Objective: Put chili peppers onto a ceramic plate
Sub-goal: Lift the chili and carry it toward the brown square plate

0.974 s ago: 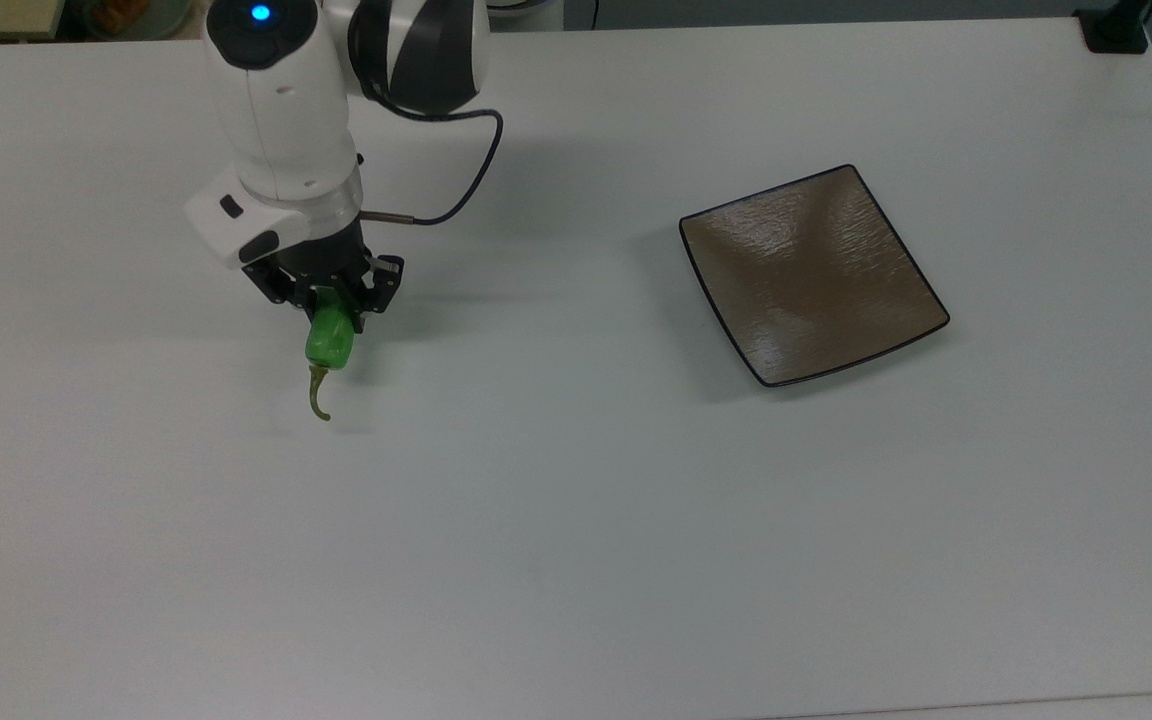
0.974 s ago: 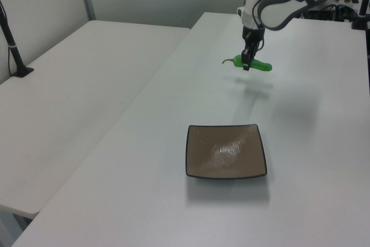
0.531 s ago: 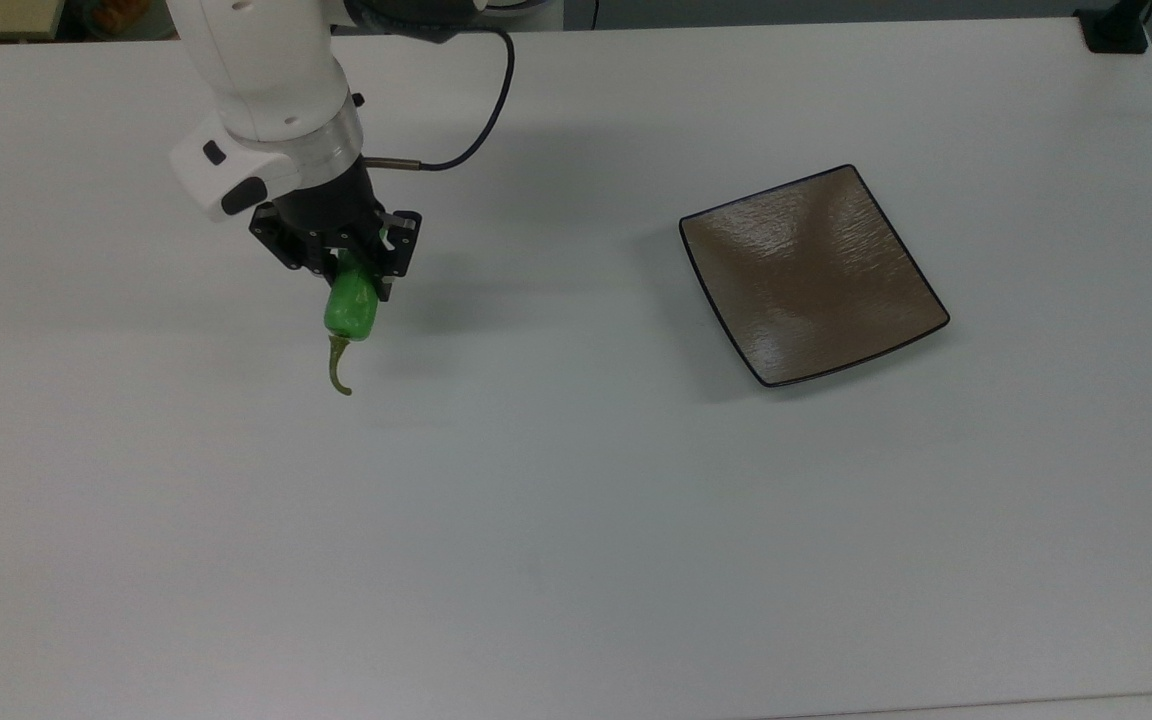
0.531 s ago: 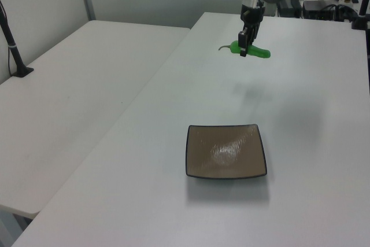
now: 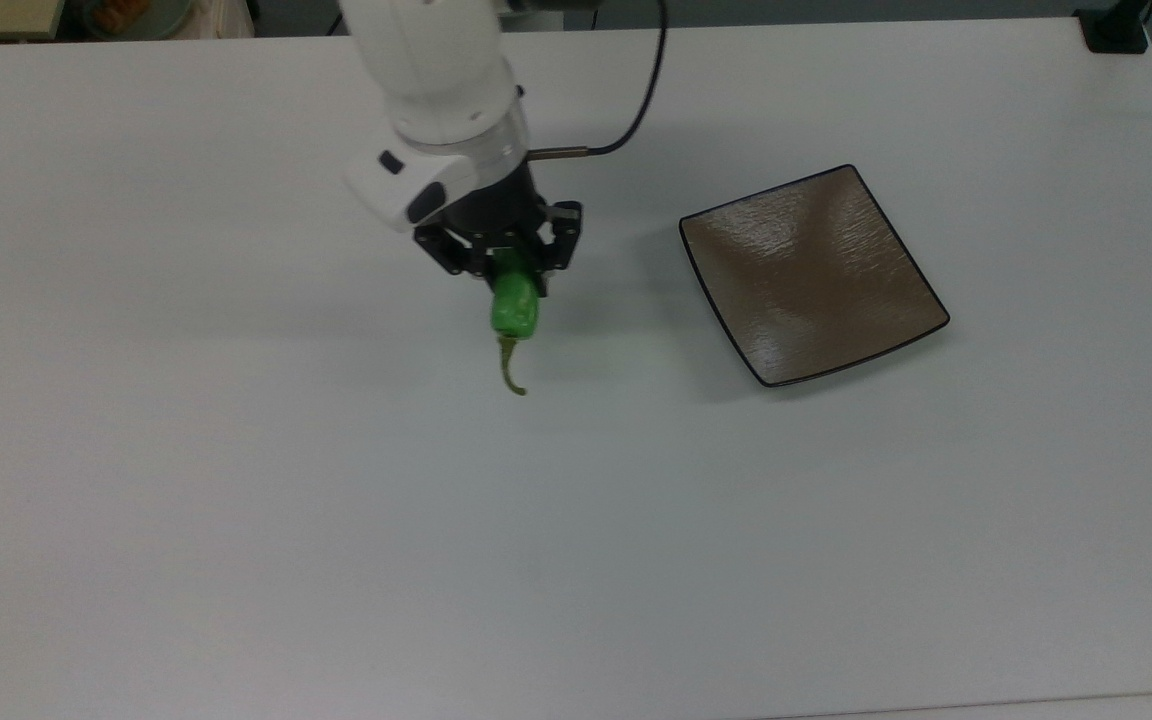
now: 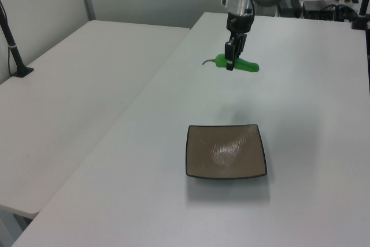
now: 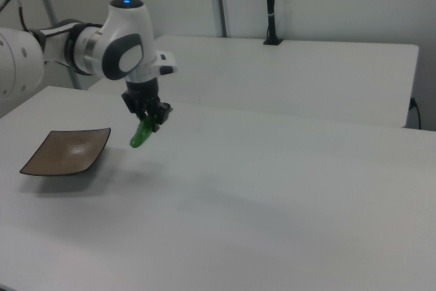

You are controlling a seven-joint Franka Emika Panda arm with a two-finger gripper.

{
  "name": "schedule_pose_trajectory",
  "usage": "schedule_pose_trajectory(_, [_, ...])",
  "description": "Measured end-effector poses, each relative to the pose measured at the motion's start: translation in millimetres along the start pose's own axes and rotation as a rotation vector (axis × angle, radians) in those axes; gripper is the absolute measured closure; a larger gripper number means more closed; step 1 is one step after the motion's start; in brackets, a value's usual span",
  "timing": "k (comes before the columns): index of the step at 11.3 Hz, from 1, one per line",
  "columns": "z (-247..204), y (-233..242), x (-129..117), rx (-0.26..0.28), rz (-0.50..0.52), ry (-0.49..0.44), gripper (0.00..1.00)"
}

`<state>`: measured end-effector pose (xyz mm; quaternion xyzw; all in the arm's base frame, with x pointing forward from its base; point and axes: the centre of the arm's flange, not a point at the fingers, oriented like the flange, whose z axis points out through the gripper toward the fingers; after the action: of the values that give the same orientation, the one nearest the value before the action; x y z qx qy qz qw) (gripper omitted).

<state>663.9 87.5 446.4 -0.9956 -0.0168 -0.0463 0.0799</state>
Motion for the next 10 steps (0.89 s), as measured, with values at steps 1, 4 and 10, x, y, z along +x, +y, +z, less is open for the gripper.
schedule_pose_trajectory(1, [-0.6,-19.4,-2.1,0.011,-0.007,0.000,0.61])
schedule_pose_trajectory(4, [-1.3,-83.8,-14.4,0.036,-0.033,-0.006,0.61])
schedule_pose_trajectory(10, [16.8,-176.1,-38.0,0.032,-0.087,0.015,0.61])
